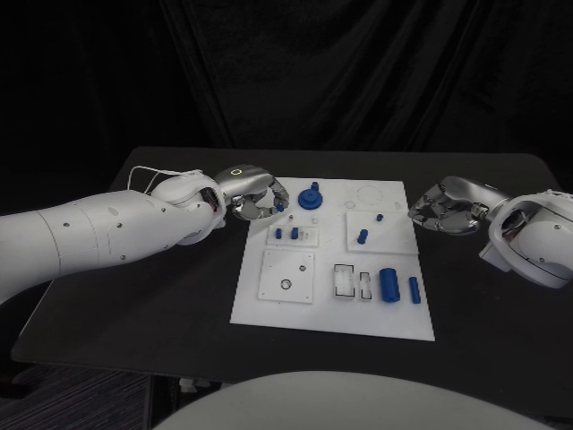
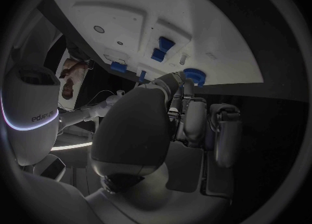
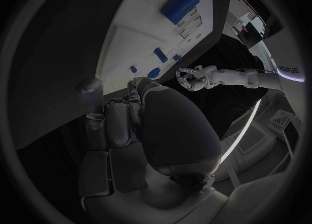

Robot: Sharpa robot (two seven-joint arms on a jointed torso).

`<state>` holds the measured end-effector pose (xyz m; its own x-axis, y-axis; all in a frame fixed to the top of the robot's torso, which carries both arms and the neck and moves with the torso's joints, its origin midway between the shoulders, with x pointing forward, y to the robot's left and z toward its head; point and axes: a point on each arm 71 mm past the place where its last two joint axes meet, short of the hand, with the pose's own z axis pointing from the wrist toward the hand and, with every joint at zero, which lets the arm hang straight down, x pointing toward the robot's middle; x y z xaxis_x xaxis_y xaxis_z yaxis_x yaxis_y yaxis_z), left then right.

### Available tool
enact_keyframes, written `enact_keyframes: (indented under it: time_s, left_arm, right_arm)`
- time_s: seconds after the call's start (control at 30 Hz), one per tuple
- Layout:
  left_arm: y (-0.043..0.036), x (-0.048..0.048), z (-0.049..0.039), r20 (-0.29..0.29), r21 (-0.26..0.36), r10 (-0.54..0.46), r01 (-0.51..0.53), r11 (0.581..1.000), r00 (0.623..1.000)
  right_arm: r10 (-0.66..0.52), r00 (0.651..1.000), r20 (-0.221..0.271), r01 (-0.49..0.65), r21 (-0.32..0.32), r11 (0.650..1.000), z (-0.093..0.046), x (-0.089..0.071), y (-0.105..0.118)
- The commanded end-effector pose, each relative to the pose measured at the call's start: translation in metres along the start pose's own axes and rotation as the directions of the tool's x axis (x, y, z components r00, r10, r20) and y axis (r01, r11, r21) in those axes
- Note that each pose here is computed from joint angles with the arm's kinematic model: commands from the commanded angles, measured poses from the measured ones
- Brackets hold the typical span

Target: Assemble the parts on the task board

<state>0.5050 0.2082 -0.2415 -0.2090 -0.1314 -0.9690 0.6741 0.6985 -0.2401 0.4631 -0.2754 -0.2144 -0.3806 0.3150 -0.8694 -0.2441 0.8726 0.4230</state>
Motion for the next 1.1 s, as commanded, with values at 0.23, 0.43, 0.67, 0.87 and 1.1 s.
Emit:
enact_keyframes:
  time_s: [0.23,0.43,0.67,0.87,1.1]
  left_arm:
    - [-0.0010,0.0019,0.0036,-0.003,-0.010,0.004,-0.004,1.000,1.000]
    - [0.0005,0.0052,0.0077,-0.020,-0.020,0.005,-0.005,1.000,1.000]
    - [-0.0004,0.0082,0.0135,-0.032,-0.021,0.006,-0.006,1.000,0.999]
    - [-0.0026,0.0102,0.0185,-0.045,-0.019,0.003,-0.004,1.000,0.999]
    - [-0.0033,0.0124,0.0227,-0.063,-0.020,0.000,-0.001,1.000,0.998]
  right_arm:
    - [-0.001,1.000,-0.017,0.001,0.017,1.000,0.001,0.002,0.000]
    - [-0.001,1.000,-0.018,0.001,0.016,1.000,0.001,0.002,0.000]
    - [-0.001,1.000,-0.016,0.001,0.018,1.000,0.000,0.002,-0.001]
    - [-0.002,1.000,-0.015,0.002,0.018,1.000,0.001,0.002,-0.001]
    - [-0.002,1.000,-0.015,0.002,0.015,1.000,0.002,0.002,0.000]
